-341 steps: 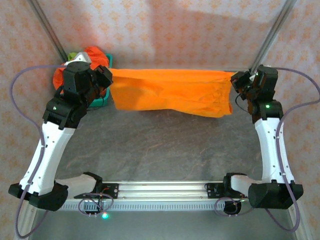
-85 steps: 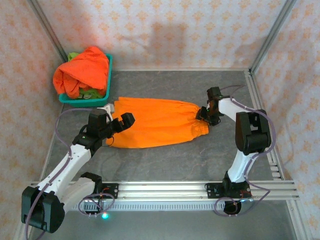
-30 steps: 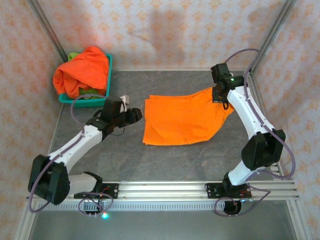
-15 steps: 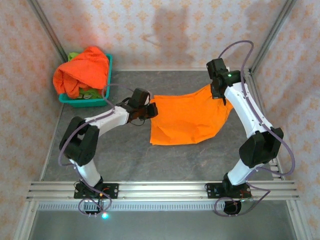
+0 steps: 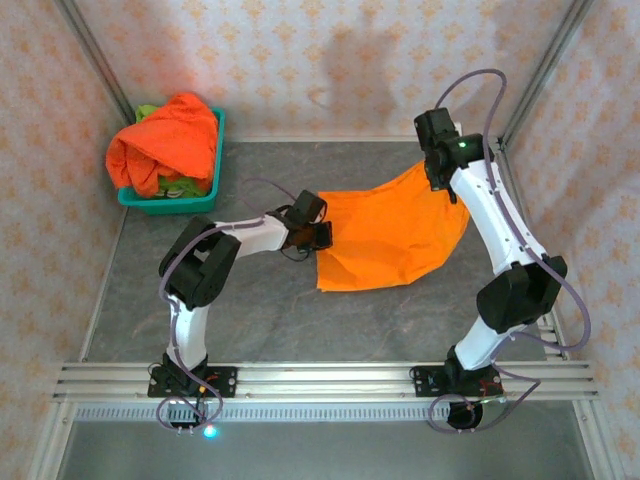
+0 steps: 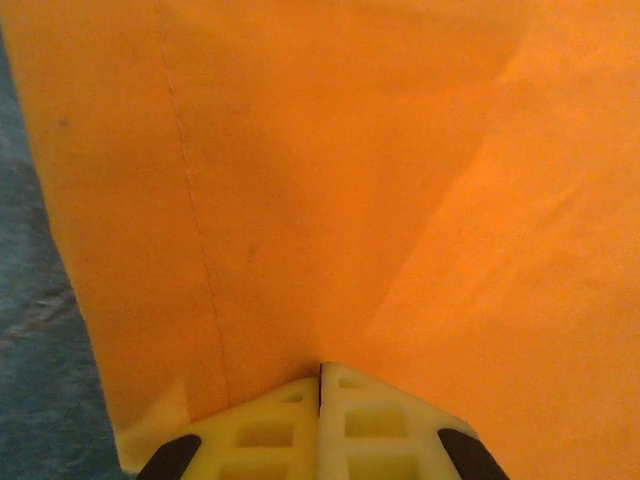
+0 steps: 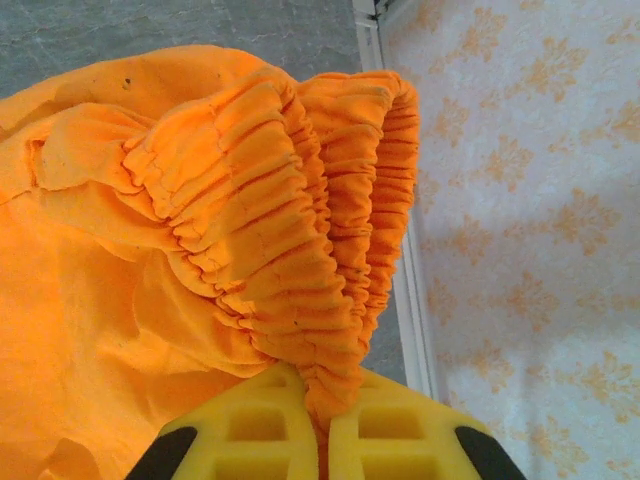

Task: Fold and stack the shorts

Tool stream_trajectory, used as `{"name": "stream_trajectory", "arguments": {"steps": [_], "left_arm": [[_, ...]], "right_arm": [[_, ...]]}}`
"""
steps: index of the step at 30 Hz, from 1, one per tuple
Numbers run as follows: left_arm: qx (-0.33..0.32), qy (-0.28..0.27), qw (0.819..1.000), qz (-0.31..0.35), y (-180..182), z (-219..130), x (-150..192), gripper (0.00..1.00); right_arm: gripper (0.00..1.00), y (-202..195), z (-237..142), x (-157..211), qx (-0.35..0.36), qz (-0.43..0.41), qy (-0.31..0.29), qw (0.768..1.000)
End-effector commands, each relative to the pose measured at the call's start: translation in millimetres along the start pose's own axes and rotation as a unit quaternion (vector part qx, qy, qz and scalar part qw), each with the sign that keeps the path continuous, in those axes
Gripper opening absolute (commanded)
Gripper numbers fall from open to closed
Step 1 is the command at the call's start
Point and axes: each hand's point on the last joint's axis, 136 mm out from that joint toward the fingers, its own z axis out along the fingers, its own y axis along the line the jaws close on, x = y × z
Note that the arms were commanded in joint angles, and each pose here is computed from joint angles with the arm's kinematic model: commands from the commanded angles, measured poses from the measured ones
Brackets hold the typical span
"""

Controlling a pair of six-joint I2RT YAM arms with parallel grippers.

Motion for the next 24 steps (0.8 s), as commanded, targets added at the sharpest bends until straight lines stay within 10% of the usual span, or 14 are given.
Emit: {"name": "stream_trajectory", "arguments": {"steps": [1, 24], "left_arm": [[-0.010, 0.001, 1.000, -0.002, -1.9, 9.2, 9.5, 0.00], [0.021, -0.111, 0.993, -0.027, 11.9, -89.7, -0.2, 0.13]], "right_arm": [[0.00, -8.2, -10.6, -10.1, 0.037, -0.024, -0.014, 0.999], [0.00, 102.5, -49.8, -18.6, 0.059, -0.135, -0.041, 0.988]]}}
